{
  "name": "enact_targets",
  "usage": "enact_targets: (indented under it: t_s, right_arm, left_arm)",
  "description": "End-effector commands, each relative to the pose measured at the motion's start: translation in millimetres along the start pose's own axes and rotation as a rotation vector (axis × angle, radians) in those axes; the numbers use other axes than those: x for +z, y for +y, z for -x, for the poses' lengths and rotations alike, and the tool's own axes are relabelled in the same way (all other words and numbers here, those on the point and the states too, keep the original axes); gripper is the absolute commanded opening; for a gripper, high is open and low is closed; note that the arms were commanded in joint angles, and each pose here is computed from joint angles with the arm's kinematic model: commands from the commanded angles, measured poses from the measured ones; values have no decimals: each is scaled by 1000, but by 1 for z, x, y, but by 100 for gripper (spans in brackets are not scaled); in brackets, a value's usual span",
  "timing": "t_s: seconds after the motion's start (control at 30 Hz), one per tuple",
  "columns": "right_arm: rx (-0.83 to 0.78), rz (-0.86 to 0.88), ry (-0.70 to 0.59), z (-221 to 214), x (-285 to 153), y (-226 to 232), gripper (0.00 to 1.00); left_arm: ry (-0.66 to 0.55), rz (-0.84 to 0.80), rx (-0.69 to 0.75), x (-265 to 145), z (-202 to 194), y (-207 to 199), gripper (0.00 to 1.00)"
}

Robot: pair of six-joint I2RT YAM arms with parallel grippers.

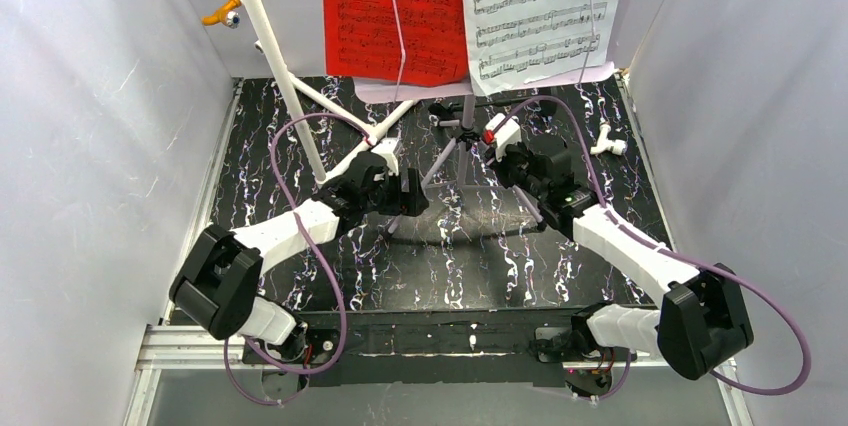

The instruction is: Set up the instrument practice props

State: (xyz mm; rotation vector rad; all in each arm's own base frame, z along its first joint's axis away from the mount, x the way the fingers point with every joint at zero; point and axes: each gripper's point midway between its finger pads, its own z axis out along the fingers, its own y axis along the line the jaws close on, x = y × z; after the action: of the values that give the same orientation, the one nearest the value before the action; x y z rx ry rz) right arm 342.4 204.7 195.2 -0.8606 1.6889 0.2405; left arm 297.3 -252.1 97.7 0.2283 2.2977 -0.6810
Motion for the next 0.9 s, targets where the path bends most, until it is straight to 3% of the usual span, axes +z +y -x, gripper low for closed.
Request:
enact_targets:
  t_s: [0.0, 0.33, 0.67, 0.87]
  right_arm:
    - [34, -147, 119, -23, -18, -24, 1]
    - [64, -270, 182, -44, -47, -36, 1]
    - [124, -196, 178, -50, -74, -14, 1]
    - [170, -314, 222, -63, -95, -26, 1]
  left_arm:
    - [7, -84, -6, 2, 3, -21, 79]
    - [65, -150, -18, 19, -12, -46, 76]
    - [79, -201, -43, 14, -19, -60, 69]
    - [112, -206, -42, 12, -37, -63, 68]
